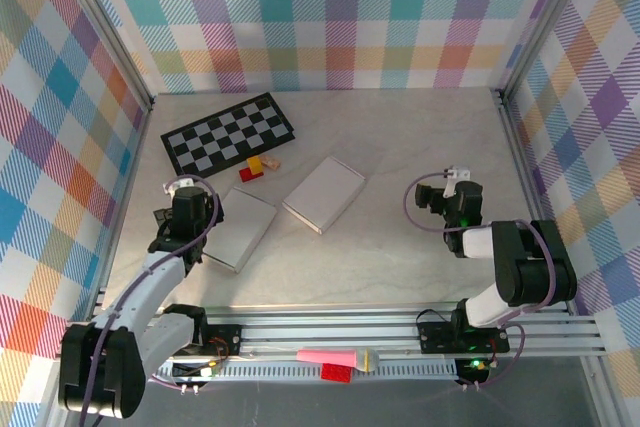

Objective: Fold the paper box

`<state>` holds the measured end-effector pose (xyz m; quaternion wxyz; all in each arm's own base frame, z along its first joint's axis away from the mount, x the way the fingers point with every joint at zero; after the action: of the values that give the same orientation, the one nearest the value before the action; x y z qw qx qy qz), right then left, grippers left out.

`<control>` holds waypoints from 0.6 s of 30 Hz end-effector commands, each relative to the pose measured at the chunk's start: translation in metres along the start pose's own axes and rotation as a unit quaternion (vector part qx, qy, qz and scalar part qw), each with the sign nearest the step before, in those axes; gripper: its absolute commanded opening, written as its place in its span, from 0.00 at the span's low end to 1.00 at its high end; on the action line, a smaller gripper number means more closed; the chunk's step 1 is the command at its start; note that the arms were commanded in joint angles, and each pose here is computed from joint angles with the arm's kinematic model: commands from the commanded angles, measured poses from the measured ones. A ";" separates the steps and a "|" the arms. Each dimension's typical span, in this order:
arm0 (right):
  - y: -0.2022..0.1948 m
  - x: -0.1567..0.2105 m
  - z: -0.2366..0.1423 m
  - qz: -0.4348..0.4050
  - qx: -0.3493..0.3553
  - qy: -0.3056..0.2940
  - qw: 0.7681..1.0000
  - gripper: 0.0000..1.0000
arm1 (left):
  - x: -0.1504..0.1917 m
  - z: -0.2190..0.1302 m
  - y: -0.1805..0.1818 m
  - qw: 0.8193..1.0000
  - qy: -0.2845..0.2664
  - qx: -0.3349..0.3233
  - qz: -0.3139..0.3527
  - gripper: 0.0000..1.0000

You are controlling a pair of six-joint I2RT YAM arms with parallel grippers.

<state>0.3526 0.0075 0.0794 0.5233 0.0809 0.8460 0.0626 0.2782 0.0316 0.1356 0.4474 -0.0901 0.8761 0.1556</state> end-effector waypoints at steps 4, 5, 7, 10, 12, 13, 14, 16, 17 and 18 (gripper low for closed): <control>0.002 -0.028 0.003 0.004 0.006 -0.051 0.999 0.99 | -0.001 0.021 -0.009 0.999 -0.023 0.030 -0.010 1.00; 0.002 -0.028 0.003 0.005 0.006 -0.051 0.999 0.99 | -0.001 0.026 -0.012 0.999 -0.022 0.036 -0.012 1.00; 0.002 -0.028 0.003 0.005 0.006 -0.051 0.999 0.99 | -0.001 0.034 -0.016 0.999 -0.022 0.045 -0.015 1.00; 0.002 -0.028 0.003 0.004 0.007 -0.051 0.999 0.99 | -0.007 0.045 -0.026 0.998 -0.023 0.064 -0.008 1.00; 0.002 -0.029 0.003 0.005 0.006 -0.051 0.999 0.99 | -0.015 0.051 -0.032 0.996 -0.038 0.076 -0.010 1.00; 0.002 -0.028 0.003 0.004 0.006 -0.050 0.999 0.99 | -0.018 0.055 -0.036 0.996 -0.044 0.082 -0.006 1.00; 0.002 -0.028 0.003 0.004 0.006 -0.050 0.999 0.99 | -0.022 0.058 -0.039 0.995 -0.055 0.087 -0.005 1.00; 0.002 -0.028 0.003 0.005 0.006 -0.050 0.999 0.99 | -0.031 0.063 -0.046 0.991 -0.082 0.102 -0.009 1.00; 0.002 -0.028 0.003 0.005 0.007 -0.050 0.999 0.99 | -0.035 0.066 -0.049 0.989 -0.093 0.110 -0.015 1.00; 0.002 -0.028 0.003 0.005 0.006 -0.050 0.999 0.99 | -0.037 0.069 -0.054 0.988 -0.098 0.120 -0.015 1.00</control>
<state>0.3598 0.0038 0.0904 0.5432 0.0879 0.8332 0.0543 0.3364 0.0138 0.0818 0.4576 -0.0452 0.8842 0.0816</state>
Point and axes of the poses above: each hand's point on the last joint's axis, 136 mm out from that joint toward the fingers, its own z axis out along the fingers, its own y axis along the line the jaws close on, x = y × z, the point moved 3 cm from there along -z, back along the fingers, and after that the axes turned 8 degrees about z, right-handed, at the moved point
